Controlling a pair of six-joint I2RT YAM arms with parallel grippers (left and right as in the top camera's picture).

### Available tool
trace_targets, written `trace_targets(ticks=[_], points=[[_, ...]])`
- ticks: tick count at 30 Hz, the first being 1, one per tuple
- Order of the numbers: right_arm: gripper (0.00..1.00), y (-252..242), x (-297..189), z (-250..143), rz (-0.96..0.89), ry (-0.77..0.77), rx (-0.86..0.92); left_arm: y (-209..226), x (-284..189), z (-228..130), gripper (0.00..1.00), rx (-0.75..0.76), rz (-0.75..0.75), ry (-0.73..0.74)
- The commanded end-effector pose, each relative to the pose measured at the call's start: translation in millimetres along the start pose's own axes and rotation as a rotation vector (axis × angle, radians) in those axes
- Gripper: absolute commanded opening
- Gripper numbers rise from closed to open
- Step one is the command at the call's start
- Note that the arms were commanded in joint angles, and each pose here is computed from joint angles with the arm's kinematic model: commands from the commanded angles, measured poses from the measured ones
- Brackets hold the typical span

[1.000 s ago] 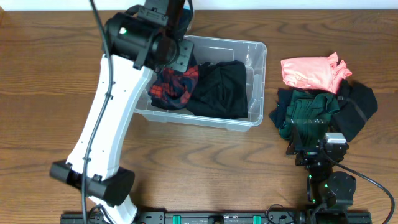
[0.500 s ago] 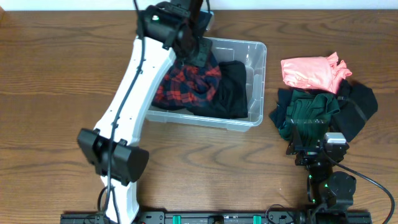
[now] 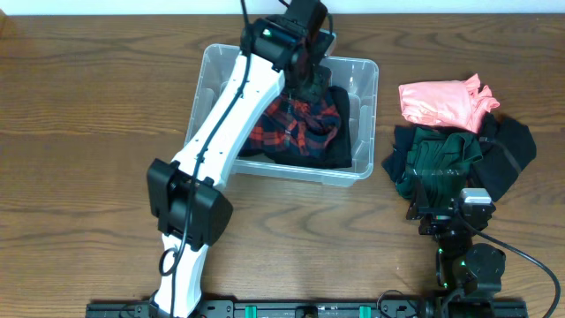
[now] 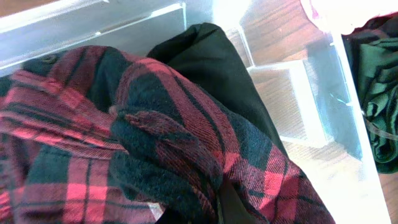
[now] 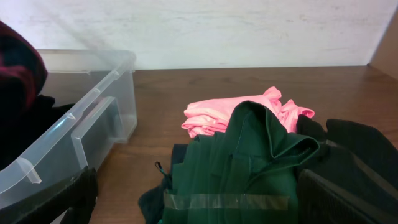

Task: Pack container
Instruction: 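Lower the plaid shirt into the bin and press it down with the left gripper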

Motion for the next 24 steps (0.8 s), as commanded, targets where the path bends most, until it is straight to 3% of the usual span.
trace_targets(ticks=[1, 15, 21, 24], points=[[0.99, -3, 0, -1, -0.015, 0.000, 0.004, -4, 14, 2, 0.06, 0.003, 0.005, 0.013], [0.99, -3, 0, -1, -0.015, 0.000, 0.004, -22, 43, 7, 0.06, 0.043, -0.012, 0.004], [0.99, -3, 0, -1, -0.015, 0.000, 0.004, -24, 44, 10, 0.44, 0.049, -0.016, -0.009], [0.99, -3, 0, -1, -0.015, 0.000, 0.004, -25, 44, 11, 0.57, 0.050, -0.017, -0.015]])
Point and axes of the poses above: each gripper's point midway between its finger pads, its own x axis out along the fingers, its own y axis along the line the jaws close on, z = x × y, the point moved 4 cm from there along -x, back along the fingers, and after that the axes turned 3 degrees about -x, right-handed, at the moved point
